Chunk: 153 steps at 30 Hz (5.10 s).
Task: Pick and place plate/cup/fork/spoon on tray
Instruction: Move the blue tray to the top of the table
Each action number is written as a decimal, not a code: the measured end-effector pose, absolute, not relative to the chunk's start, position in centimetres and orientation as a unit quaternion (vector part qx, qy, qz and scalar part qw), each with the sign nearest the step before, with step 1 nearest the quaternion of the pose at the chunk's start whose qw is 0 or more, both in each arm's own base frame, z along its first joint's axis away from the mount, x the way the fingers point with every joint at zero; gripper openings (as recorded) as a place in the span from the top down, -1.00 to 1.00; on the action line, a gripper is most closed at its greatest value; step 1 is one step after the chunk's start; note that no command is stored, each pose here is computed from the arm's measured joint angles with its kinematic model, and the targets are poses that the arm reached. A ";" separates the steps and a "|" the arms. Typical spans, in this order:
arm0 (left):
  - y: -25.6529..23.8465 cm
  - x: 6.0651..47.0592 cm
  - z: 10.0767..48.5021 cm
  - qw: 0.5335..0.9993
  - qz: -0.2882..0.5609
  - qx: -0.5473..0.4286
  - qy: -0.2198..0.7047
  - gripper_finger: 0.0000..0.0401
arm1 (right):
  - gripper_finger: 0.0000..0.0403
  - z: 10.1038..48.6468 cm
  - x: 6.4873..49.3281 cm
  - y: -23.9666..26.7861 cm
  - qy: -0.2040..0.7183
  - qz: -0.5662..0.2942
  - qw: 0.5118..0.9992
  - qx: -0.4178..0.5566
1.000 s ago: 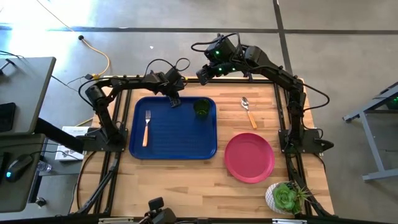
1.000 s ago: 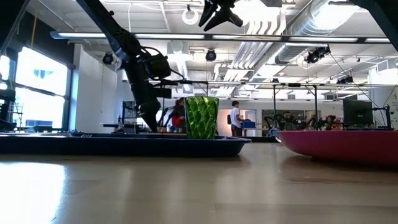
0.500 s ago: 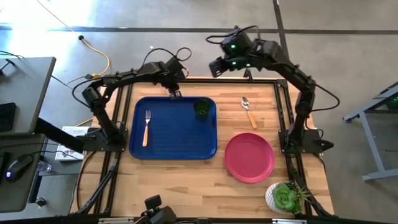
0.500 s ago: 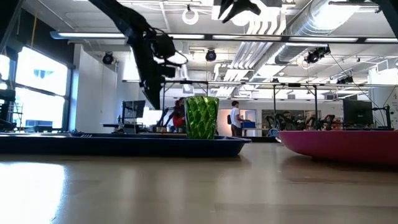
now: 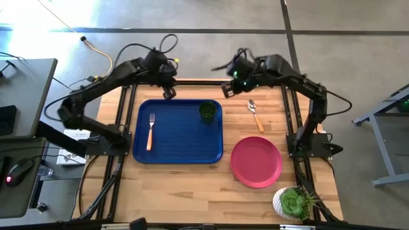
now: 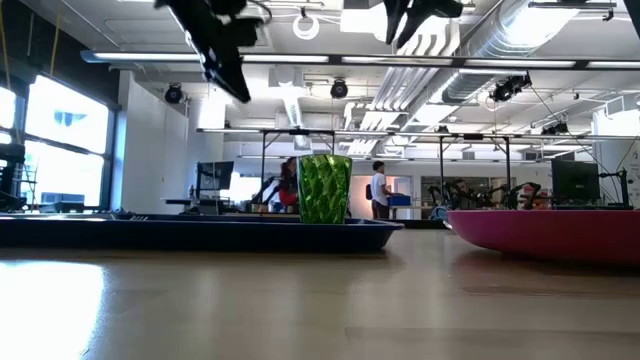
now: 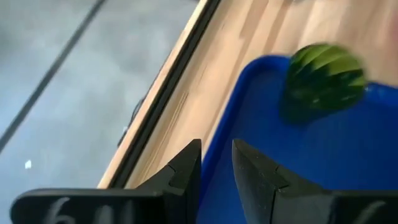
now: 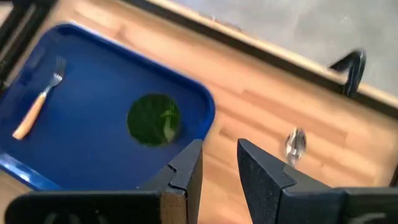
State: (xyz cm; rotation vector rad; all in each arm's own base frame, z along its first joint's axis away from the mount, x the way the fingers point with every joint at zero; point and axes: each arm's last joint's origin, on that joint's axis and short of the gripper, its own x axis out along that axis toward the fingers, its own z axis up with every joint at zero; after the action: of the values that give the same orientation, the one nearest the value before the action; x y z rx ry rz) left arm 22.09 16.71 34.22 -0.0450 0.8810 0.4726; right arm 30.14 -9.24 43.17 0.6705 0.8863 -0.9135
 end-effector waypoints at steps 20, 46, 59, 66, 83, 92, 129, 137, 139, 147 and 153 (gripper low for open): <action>12.1 17.6 38.7 0.905 0.226 0.012 0.360 0.60 | 0.54 31.4 30.8 -3.7 0.451 -0.419 0.673 0.410; 12.1 17.6 38.6 0.903 0.234 -0.013 0.361 0.60 | 0.33 23.2 29.7 -4.8 0.338 -0.335 0.744 0.469; 12.2 17.6 38.6 0.902 0.237 -0.012 0.362 0.60 | 0.23 26.2 31.1 -5.2 0.298 -0.313 0.777 0.458; 12.2 17.5 38.6 0.901 0.239 -0.012 0.361 0.60 | 0.30 23.0 32.7 -5.1 0.370 -0.320 0.739 0.463; 12.3 17.5 38.6 0.893 0.262 -0.004 0.367 0.60 | 0.28 17.0 34.4 -5.3 0.443 -0.358 0.683 0.456; 12.3 17.5 38.6 0.893 0.262 -0.004 0.367 0.60 | 0.28 15.4 34.7 -5.7 0.450 -0.378 0.675 0.447; 12.3 17.5 38.6 0.893 0.261 -0.004 0.368 0.60 | 0.76 14.4 33.8 -8.9 0.402 -0.474 0.602 0.501; 12.3 17.5 38.6 0.893 0.261 -0.004 0.368 0.60 | 0.77 14.4 32.9 -10.8 0.389 -0.509 0.577 0.507; 12.3 17.5 38.6 0.893 0.261 -0.004 0.368 0.60 | 0.77 14.4 32.7 -11.2 0.390 -0.518 0.569 0.506; 12.3 17.5 38.6 0.892 0.258 0.004 0.370 0.60 | 0.77 14.3 31.9 -12.0 0.404 -0.528 0.554 0.501; 12.3 17.5 38.5 0.892 0.258 0.004 0.370 0.60 | 0.77 14.9 30.6 -11.8 0.431 -0.551 0.530 0.479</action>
State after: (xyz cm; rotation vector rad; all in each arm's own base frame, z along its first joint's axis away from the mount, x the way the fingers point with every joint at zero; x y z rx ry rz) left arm 17.47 12.30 38.54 0.0080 0.7683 0.5347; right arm 30.62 -11.80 14.89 1.1445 1.0301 -1.3153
